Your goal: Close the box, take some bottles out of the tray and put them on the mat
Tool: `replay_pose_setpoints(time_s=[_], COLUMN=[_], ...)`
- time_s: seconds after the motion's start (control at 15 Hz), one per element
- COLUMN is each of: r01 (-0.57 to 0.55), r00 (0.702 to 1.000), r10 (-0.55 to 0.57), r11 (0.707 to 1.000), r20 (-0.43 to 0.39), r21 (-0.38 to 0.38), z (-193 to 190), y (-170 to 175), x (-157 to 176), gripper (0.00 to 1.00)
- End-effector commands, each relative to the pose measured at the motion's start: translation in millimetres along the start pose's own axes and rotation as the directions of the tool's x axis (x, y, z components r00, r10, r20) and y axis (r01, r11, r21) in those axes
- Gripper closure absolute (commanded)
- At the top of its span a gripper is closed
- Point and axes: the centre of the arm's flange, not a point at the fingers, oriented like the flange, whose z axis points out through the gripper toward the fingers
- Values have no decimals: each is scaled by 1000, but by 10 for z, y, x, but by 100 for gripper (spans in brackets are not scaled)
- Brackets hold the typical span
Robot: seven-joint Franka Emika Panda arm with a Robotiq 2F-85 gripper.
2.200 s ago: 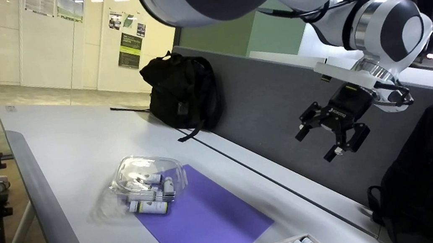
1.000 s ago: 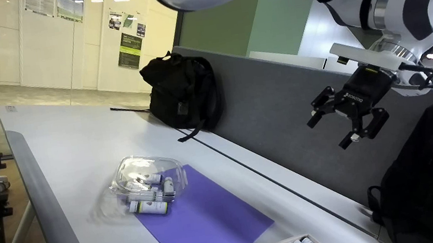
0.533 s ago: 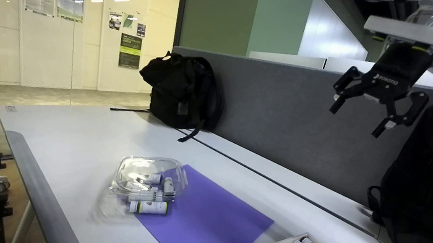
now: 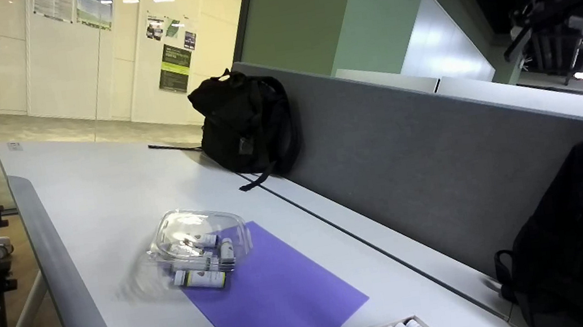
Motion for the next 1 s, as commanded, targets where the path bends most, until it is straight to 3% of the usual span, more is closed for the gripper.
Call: replay_pose_setpoints(time_s=[0.0, 0.2, 0.47, 0.67, 0.93], r01=[99, 194, 288, 302, 293], r00=[993, 981, 952, 941, 953], r10=[-94, -182, -306, -335, -303], r11=[993, 957, 898, 896, 922], r20=[-64, -72, 2, 50, -1], r21=[71, 216, 333, 326, 254], z=[-223, -256, -28, 201, 415], y=[-295, -412, -525, -608, -646], x=[-645, -762, -879, -907, -781], gripper=[0, 0, 0, 0, 0])
